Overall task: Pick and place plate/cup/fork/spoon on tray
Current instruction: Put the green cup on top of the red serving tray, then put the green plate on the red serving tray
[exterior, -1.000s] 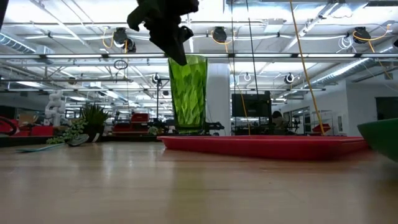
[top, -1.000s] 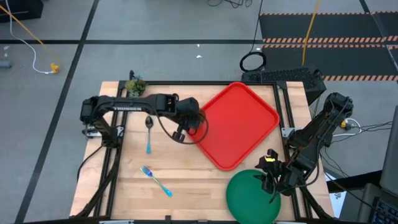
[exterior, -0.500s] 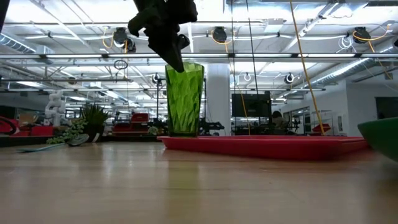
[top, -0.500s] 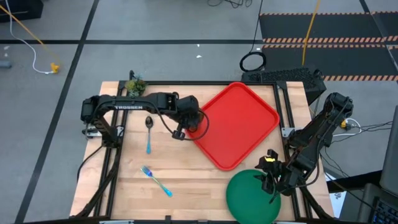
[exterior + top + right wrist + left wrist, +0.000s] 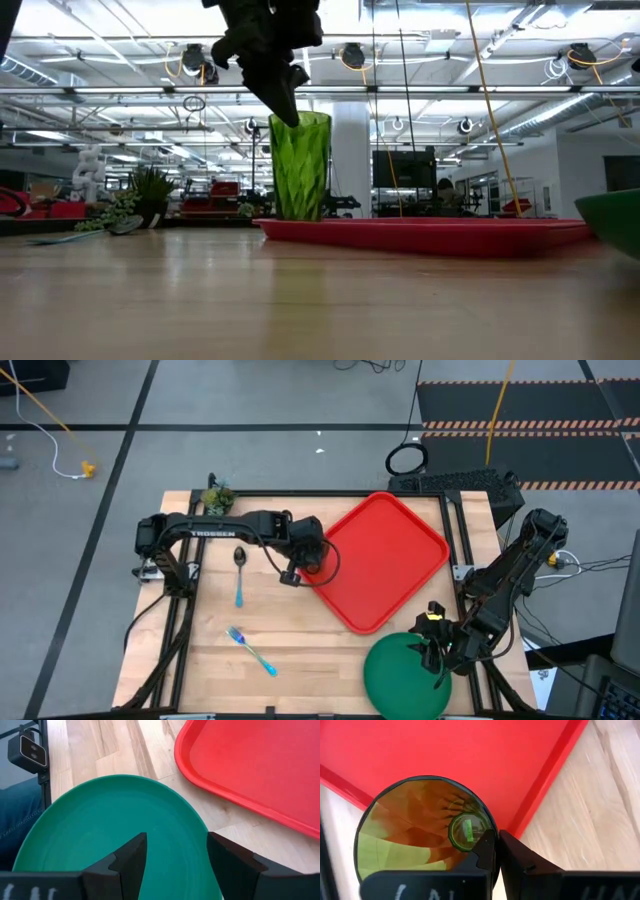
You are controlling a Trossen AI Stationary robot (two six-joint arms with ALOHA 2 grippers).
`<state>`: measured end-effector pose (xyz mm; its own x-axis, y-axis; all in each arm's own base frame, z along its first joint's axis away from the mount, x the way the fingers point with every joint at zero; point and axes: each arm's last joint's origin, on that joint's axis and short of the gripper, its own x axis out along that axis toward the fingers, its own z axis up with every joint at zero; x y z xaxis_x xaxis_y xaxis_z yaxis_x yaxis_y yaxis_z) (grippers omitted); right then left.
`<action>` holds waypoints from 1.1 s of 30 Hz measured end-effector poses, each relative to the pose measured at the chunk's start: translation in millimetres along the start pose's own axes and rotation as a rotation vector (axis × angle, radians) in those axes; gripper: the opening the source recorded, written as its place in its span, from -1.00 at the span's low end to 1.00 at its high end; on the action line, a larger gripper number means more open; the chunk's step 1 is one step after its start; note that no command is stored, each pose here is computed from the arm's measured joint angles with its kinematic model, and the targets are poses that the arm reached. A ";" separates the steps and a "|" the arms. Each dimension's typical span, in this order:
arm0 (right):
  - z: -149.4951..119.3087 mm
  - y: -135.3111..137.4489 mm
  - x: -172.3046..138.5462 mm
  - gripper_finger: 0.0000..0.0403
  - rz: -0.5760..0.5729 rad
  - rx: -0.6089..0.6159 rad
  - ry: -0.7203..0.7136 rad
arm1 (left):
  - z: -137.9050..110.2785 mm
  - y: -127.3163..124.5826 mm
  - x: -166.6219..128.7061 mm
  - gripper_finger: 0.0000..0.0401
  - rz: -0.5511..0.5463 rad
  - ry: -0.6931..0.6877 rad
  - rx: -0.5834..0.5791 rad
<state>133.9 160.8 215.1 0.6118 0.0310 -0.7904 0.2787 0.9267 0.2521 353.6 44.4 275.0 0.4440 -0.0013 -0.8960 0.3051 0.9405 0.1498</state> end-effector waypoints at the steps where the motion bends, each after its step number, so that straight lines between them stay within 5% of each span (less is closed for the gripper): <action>1: 0.0 0.0 0.0 -0.01 0.000 -0.001 0.000 | 0.0 0.2 1.4 -0.89 0.002 0.004 -0.002; 17: -0.1 0.1 0.1 -0.01 0.001 -0.008 0.003 | 2.5 2.1 2.6 -0.53 0.035 -0.012 -0.035; 33: -1.7 0.7 -0.1 -0.01 0.024 0.046 0.061 | 7.5 -5.5 -36.7 -0.29 0.126 -0.118 -0.078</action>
<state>132.8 162.1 214.4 0.5730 0.0766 -0.8160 0.2997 0.9071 0.2956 341.9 36.7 310.3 0.5713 0.0824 -0.8166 0.1768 0.9592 0.2205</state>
